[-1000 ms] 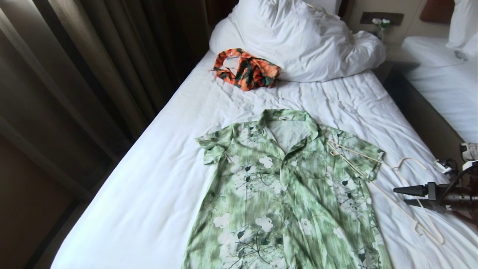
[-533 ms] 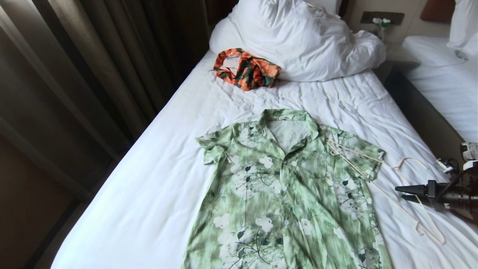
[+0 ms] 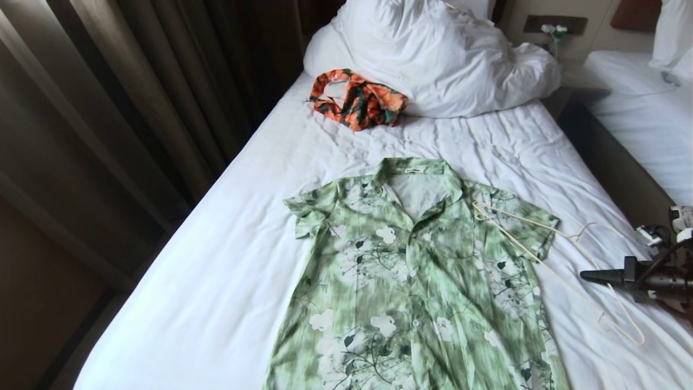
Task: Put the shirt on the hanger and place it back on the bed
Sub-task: Lift the shirt and hanger
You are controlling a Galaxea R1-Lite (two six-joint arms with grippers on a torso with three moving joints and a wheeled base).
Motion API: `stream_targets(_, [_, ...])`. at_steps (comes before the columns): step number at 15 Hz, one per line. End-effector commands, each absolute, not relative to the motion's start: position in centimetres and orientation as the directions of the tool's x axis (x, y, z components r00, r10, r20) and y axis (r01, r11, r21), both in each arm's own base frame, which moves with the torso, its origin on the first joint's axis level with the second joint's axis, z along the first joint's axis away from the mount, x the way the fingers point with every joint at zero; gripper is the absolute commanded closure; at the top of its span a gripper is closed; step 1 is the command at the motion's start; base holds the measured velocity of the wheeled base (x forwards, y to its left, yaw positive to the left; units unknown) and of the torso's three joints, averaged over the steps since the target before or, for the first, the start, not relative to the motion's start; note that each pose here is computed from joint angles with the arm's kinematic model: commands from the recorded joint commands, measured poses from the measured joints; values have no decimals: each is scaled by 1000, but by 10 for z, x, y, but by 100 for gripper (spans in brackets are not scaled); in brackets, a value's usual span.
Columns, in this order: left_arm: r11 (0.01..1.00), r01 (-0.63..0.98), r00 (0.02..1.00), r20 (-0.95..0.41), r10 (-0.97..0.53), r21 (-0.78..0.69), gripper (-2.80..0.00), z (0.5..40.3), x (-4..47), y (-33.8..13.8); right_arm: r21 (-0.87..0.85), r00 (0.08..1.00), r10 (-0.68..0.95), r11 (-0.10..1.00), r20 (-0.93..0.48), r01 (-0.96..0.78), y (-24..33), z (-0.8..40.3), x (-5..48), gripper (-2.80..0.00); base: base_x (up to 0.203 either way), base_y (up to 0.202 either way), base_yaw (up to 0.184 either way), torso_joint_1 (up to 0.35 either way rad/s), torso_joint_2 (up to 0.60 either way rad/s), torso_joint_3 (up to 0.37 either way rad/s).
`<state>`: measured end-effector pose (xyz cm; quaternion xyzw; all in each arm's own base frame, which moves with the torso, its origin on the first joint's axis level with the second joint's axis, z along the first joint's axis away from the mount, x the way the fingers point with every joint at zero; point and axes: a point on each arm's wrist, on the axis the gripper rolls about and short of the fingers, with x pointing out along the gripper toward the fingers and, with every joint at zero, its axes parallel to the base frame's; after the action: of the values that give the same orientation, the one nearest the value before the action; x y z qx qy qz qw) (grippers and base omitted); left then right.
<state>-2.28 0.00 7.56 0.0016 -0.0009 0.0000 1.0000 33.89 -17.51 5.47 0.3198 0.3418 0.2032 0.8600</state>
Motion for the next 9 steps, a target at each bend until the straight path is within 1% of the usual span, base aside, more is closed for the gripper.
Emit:
stream_targets(1, [1000, 0, 1000, 2, 0, 3, 0, 76, -23, 0, 667, 709, 554, 728, -437, -158, -177, 75, 334, 0, 0, 0, 0, 0, 0, 0])
stream_targets(5, [1000, 0, 1000, 1, 0, 3, 0, 76, -23, 0, 627, 751, 517, 758, -411, -179, -177, 118, 314, 0, 0, 0, 0, 0, 0, 0])
stream_targets(9, [1000, 0, 1000, 2, 0, 3, 0, 76, -23, 0, 527, 779, 514, 801, -359, -285, -164, 170, 291, 0, 0, 0, 0, 0, 0, 0])
